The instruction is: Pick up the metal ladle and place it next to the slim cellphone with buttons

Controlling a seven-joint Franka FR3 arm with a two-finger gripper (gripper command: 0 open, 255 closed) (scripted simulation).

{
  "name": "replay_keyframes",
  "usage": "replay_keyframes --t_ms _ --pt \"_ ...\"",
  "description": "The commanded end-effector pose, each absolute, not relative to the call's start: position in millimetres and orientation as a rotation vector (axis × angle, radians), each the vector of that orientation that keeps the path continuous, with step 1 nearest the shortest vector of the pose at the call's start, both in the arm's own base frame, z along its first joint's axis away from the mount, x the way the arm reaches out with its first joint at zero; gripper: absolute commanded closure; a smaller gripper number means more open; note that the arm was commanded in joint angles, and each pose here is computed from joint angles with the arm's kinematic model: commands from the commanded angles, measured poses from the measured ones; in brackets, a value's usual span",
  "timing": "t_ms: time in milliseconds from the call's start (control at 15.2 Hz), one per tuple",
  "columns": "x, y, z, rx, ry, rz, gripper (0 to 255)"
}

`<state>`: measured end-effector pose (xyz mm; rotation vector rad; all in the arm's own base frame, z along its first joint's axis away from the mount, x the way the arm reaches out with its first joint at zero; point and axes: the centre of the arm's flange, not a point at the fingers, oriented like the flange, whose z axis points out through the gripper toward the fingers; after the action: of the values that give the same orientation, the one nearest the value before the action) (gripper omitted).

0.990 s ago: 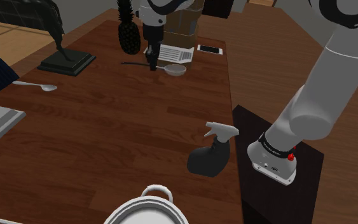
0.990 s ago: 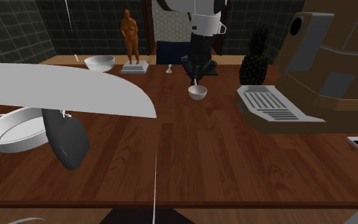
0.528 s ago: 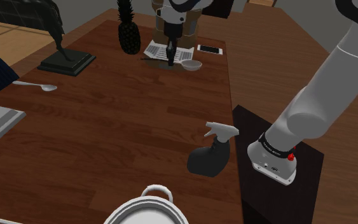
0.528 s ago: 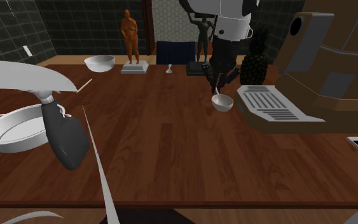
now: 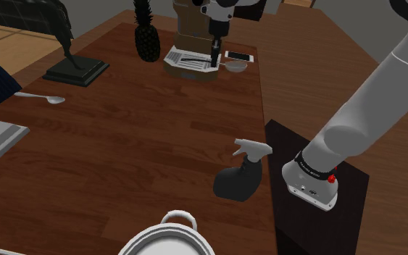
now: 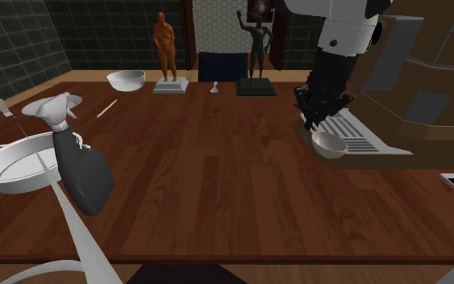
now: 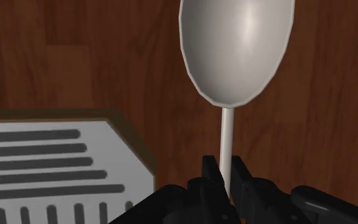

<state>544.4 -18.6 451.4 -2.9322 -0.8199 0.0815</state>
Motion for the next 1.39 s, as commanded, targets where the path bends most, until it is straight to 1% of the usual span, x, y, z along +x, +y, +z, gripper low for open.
replay_keyframes --t_ms 0,1122,1320 --pt "541 -45 449 -2.932 -0.822 0.082 255" --pt "508 -267 449 -2.932 -0.822 0.082 255" --pt "507 -277 439 -2.932 -0.822 0.082 255"
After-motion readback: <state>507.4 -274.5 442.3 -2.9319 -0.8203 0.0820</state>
